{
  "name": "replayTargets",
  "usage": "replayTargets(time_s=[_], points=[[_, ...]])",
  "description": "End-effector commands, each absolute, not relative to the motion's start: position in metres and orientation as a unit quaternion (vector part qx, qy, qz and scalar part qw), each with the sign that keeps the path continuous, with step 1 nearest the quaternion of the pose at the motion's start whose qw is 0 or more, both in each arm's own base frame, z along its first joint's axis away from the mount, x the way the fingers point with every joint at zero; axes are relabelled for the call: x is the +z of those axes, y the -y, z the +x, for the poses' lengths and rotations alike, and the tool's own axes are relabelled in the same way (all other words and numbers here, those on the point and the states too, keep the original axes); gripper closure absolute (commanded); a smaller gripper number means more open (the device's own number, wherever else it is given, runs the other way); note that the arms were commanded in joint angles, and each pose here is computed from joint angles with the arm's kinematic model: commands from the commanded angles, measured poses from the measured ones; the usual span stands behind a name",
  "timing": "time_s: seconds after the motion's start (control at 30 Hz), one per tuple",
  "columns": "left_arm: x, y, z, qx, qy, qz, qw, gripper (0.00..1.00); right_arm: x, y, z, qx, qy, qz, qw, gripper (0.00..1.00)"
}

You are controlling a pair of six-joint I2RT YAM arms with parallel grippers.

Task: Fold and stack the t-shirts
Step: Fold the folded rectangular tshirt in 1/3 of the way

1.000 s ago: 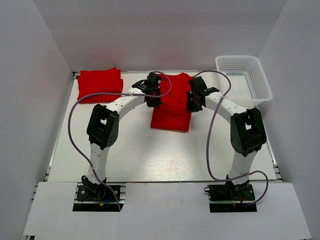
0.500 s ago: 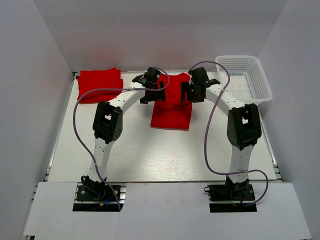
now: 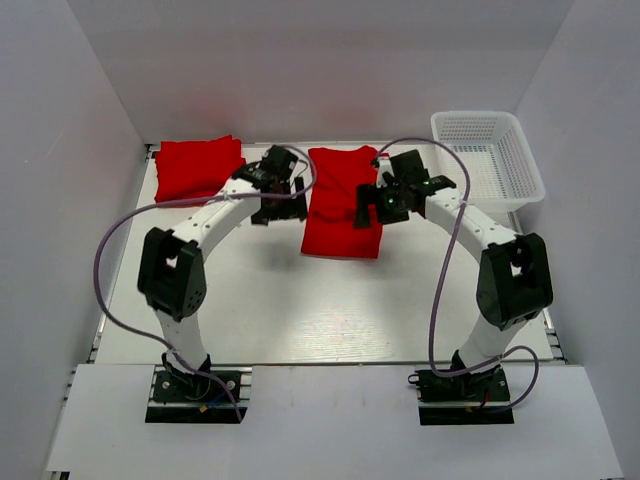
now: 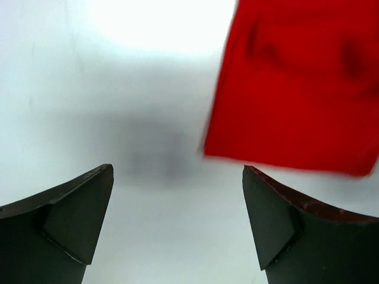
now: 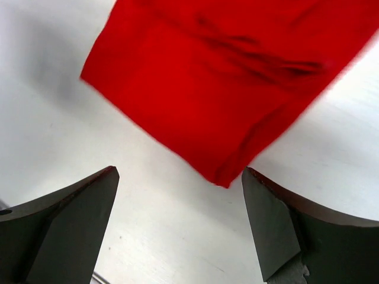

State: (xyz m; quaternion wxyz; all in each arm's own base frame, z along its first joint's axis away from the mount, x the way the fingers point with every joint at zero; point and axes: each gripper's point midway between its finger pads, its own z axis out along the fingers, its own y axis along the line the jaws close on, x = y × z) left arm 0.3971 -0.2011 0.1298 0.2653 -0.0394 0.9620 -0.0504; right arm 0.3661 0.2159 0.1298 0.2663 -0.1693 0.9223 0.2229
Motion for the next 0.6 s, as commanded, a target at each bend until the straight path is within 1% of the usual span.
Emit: replayTargets(time_s=[0.0,0.03,0.1,0.13,0.2,0.23,0.3,0.57], points=[[0.131,0.187,0.356,-0.051,-0.966,-0.04,0.249,0.0,0.126,-0.255,0.348,0.281,-0.893,-0.246,0.252,0.1],[0.114,0.18,0.339,-0.046,-0.971,-0.037,0.231,0.0,0.126,-0.257,0.348,0.28,-0.892,-0.252,0.251,0.1],[0.119,0.172,0.32,-0.056,-0.969,-0.037,0.238,0.0,0.116,-0.264,0.351,0.274,-0.893,-0.259,0.245,0.1],[0.105,0.165,0.304,-0.052,-0.973,-0.041,0.219,0.0,0.121,-0.271,0.354,0.277,-0.888,-0.265,0.253,0.1],[0.093,0.154,0.284,-0.045,-0.977,-0.04,0.207,0.0,0.111,-0.275,0.36,0.27,-0.891,-0.267,0.249,0.1],[0.1,0.151,0.279,-0.051,-0.974,-0.041,0.217,0.0,0.113,-0.278,0.367,0.267,-0.889,-0.27,0.257,0.1],[0.095,0.147,0.266,-0.053,-0.975,-0.044,0.209,0.0,0.109,-0.28,0.373,0.258,-0.891,-0.268,0.26,0.1],[0.104,0.14,0.252,-0.067,-0.97,-0.056,0.227,0.0,0.082,-0.293,0.404,0.251,-0.893,-0.273,0.256,0.1]])
